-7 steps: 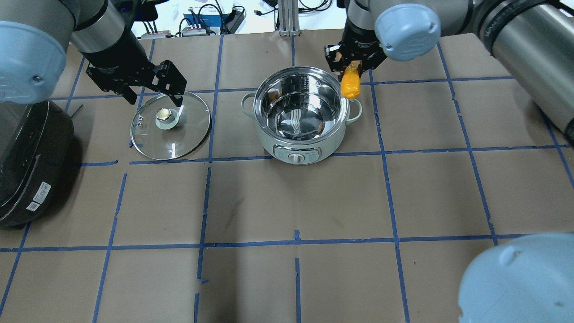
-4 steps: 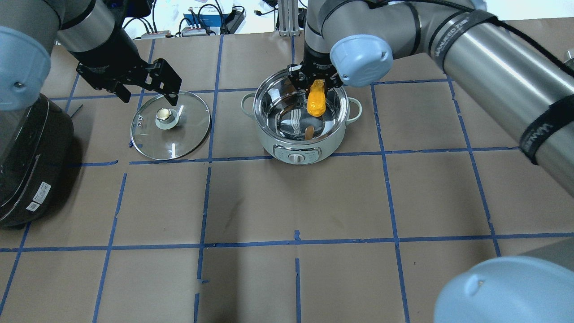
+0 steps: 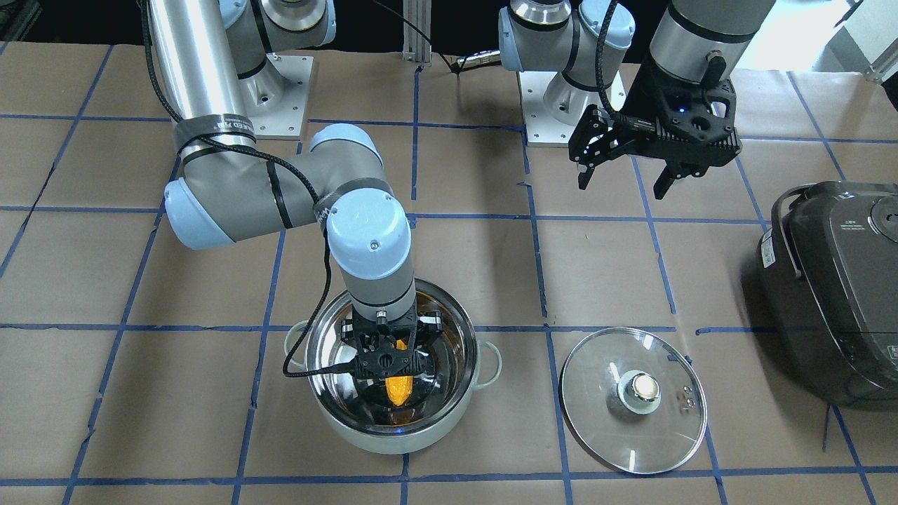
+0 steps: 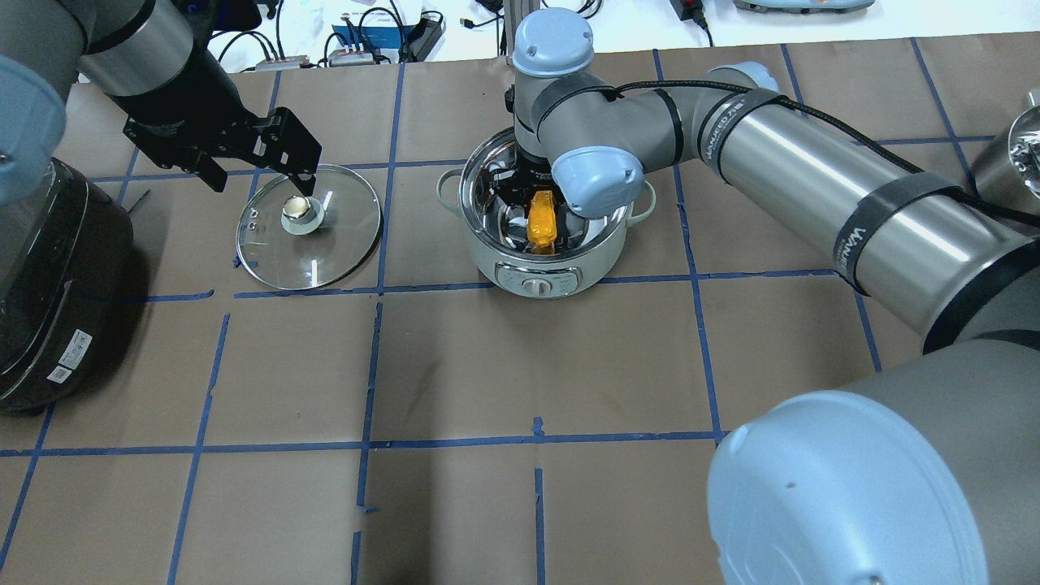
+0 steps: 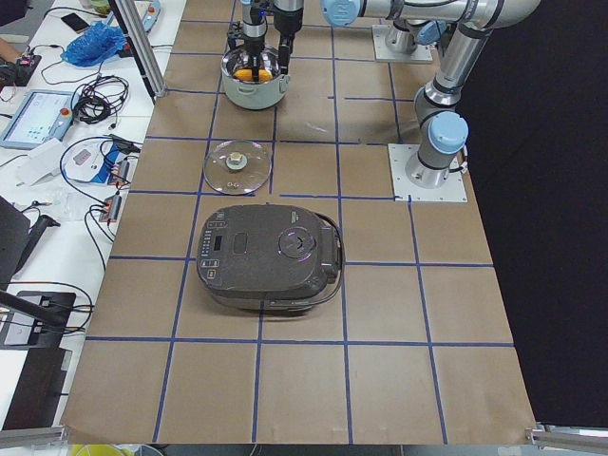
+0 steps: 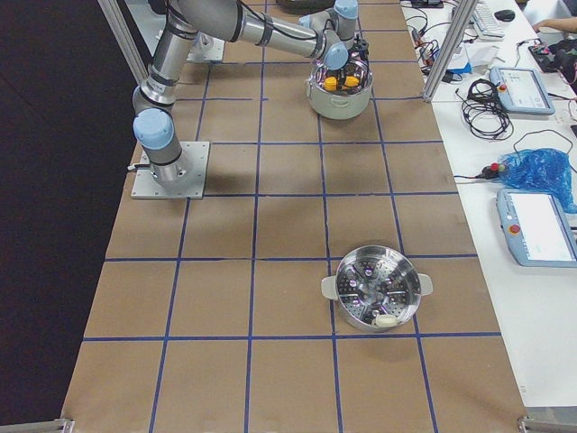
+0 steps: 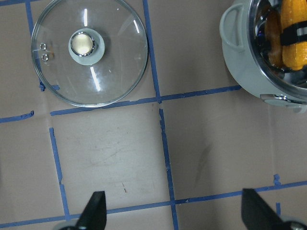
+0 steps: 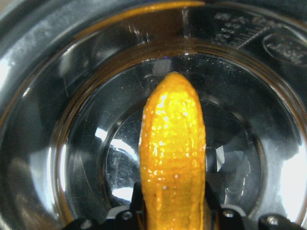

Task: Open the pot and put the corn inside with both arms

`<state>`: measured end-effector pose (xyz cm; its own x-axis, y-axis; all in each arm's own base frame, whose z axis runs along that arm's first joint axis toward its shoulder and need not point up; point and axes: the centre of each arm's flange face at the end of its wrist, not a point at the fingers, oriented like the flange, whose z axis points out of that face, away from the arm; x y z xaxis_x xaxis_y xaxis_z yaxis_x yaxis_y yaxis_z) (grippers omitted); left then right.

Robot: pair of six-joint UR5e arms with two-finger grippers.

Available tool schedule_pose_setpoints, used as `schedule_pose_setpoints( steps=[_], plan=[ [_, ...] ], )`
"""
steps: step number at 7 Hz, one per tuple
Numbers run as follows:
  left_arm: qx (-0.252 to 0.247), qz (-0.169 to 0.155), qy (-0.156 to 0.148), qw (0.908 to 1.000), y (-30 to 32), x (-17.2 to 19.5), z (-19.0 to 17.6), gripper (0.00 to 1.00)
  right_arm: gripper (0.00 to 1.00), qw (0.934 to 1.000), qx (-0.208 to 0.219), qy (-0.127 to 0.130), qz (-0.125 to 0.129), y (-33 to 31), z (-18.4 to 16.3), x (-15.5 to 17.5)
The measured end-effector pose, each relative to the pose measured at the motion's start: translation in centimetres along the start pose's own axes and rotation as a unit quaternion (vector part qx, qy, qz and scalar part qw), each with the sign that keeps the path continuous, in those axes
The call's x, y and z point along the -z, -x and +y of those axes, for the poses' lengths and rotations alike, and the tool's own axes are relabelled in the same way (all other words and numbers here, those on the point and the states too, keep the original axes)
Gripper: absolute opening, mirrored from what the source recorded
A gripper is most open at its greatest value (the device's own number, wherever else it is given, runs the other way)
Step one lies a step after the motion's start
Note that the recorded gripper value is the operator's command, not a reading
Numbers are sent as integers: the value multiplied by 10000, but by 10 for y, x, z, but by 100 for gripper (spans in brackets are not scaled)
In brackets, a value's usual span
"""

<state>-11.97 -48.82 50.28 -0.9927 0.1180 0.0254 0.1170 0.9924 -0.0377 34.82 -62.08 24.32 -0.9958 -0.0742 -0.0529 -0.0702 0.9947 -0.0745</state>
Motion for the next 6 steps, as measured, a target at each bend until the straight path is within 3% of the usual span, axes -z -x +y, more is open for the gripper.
schedule_pose_setpoints(
  steps=[2,3,6],
  plan=[
    [-3,-18,70,10000,2,0,1,100,96,10000,2,-47,-8,-2,-2,9],
    [13,-96,98,9999,7,-1,0,100,96,9999,-31,-102,-35,-7,-1,35],
    [134,-193,105,9997,19,-2,-3,100,89,9990,-432,55,37,-75,22,158]
  ],
)
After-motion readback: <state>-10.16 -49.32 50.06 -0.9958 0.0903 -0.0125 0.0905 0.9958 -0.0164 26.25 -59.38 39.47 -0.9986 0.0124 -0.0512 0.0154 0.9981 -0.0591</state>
